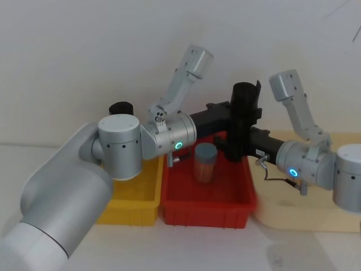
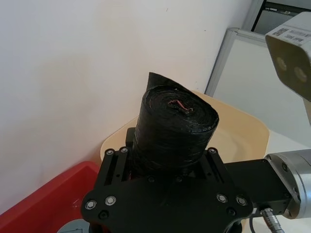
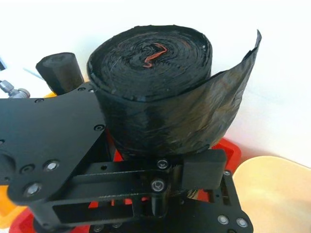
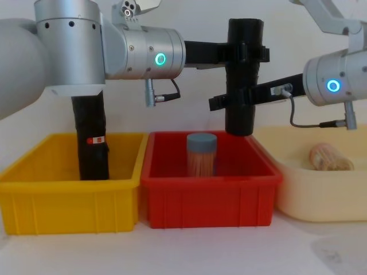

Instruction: Pick up the garbage bag with the one hand and transfer it to the other hand.

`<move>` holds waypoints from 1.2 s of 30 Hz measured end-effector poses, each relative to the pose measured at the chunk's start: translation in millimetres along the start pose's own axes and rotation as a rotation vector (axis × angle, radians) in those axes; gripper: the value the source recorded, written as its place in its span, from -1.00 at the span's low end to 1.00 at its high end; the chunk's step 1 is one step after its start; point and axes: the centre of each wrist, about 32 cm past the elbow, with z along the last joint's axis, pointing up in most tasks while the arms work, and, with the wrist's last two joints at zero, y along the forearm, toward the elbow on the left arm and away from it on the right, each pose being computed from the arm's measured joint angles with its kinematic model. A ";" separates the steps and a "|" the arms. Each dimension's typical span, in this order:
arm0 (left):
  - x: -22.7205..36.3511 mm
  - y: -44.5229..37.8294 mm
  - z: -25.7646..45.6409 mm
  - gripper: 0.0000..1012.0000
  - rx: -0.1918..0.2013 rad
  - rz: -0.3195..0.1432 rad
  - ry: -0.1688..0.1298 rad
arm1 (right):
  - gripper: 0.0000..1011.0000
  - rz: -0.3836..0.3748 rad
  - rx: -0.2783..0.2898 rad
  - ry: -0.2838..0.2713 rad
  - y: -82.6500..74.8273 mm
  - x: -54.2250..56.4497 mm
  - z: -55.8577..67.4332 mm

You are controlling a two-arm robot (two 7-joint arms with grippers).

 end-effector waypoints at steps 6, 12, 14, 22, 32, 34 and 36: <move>0.0 0.0 0.1 0.05 0.000 0.001 0.000 | 0.24 -0.004 0.001 -0.002 3.2 0.0 0.3; -0.2 -0.2 0.0 0.14 0.000 -0.001 0.000 | 0.00 -0.005 0.002 -0.003 4.8 -0.4 0.3; -0.3 -0.3 0.0 0.31 0.000 -0.001 0.000 | -0.03 -0.006 0.002 -0.003 4.9 -0.5 0.3; -0.3 -0.2 0.0 0.74 0.000 -0.002 0.000 | -0.08 -0.021 0.002 0.000 3.6 -0.5 -0.1; -0.1 -0.1 0.0 0.98 0.000 -0.001 0.000 | -0.08 -0.100 0.006 0.011 -5.0 2.9 -3.4; -0.1 -0.1 0.0 0.98 0.000 -0.001 0.000 | -0.08 -0.119 0.007 0.012 -6.8 4.2 -4.0; -0.1 -0.1 0.0 0.98 0.000 -0.001 0.000 | -0.08 -0.146 0.008 0.013 -10.0 6.6 -5.2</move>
